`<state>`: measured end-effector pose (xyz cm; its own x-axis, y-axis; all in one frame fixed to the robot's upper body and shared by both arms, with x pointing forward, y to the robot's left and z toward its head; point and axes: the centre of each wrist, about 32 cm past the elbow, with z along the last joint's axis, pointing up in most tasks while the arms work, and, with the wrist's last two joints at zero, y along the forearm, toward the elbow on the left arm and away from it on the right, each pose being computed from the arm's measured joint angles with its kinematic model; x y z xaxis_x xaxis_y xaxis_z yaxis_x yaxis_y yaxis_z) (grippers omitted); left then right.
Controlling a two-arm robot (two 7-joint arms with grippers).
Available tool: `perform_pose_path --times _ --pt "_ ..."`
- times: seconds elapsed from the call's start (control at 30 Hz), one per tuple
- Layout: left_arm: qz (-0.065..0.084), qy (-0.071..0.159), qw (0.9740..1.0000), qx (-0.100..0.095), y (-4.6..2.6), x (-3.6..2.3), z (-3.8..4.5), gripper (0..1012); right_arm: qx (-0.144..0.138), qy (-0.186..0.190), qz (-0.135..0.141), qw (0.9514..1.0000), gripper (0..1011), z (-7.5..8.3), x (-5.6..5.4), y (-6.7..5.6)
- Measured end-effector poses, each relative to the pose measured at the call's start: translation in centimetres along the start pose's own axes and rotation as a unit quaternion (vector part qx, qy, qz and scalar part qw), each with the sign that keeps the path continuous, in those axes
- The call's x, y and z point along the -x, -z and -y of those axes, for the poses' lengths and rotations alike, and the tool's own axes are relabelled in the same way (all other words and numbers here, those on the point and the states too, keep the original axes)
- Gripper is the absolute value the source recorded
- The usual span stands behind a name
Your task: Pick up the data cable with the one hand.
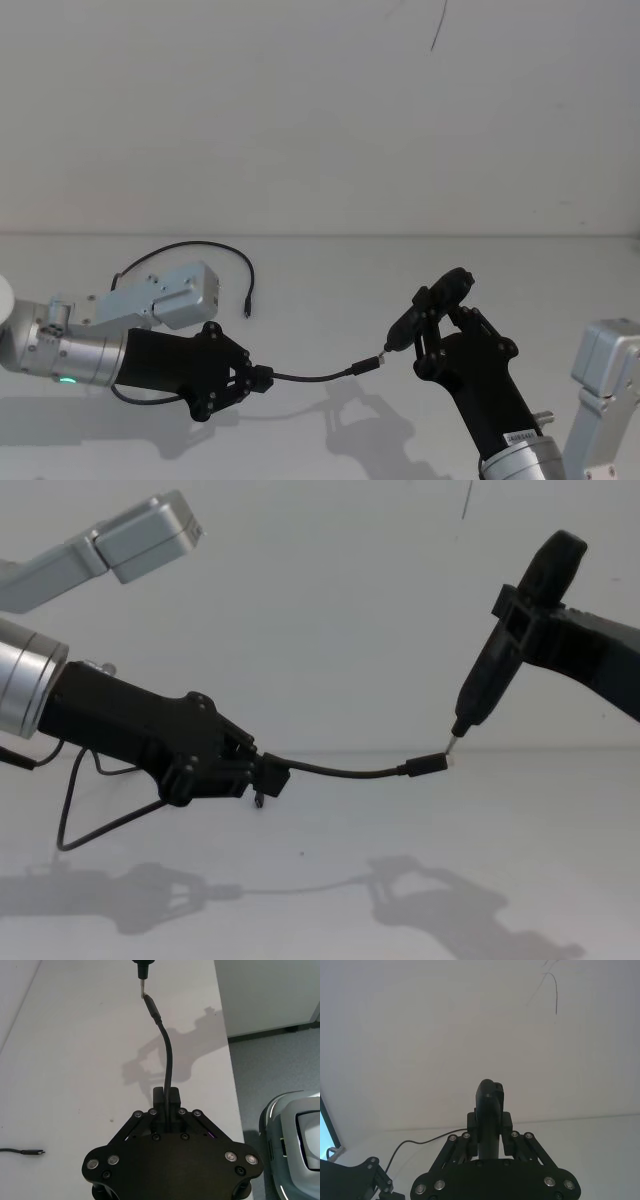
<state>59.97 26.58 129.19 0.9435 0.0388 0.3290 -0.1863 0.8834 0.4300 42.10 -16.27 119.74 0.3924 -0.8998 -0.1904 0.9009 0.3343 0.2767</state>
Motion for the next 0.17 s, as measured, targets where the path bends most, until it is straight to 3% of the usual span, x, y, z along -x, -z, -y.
perform_pose_path --times 0.17 --pt "0.0 0.0 1.0 0.0 0.0 0.0 0.0 50 0.0 0.0 0.0 1.0 263 0.0 0.0 0.0"
